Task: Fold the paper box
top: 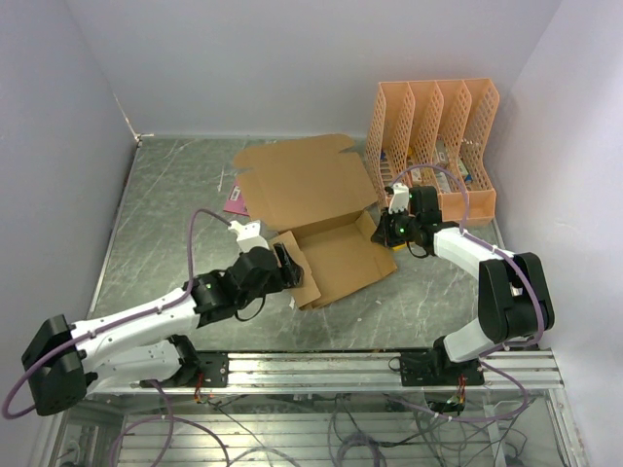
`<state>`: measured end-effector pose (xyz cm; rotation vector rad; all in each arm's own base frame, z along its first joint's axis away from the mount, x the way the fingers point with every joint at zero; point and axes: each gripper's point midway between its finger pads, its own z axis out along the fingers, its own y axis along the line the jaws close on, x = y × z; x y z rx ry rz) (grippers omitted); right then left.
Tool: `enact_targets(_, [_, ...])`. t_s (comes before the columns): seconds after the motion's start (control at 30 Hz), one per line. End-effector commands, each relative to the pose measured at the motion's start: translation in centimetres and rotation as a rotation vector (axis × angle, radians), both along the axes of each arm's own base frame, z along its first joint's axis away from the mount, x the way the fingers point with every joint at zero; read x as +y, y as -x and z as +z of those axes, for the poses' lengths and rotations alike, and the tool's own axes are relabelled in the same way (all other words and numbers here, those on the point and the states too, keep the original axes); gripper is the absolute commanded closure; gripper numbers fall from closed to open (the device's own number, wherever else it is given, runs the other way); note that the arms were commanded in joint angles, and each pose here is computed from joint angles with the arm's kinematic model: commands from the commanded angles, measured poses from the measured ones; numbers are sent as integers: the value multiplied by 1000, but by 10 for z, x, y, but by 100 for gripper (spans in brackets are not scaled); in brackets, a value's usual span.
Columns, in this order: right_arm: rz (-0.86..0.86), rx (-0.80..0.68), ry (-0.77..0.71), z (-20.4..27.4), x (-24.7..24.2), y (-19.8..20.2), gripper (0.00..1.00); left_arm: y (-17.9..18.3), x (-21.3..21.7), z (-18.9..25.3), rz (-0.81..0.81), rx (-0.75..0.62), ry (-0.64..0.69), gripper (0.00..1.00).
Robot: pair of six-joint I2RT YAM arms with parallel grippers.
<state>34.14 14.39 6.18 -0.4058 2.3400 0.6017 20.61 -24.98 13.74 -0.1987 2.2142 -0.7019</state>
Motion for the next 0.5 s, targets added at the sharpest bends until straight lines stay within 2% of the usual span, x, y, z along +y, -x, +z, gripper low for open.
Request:
enact_targets(0.0, [16, -40, -45, 18, 9, -6, 100, -1, -2, 10, 5, -57, 88, 27])
enact_targets(0.2, [18, -41, -43, 18, 10, -5, 100, 0, -5, 3, -2, -50, 103, 27])
enact_targets(0.47, [24, -36, -40, 16, 11, -5, 100, -3, -4, 24, 7, -161, 250, 26])
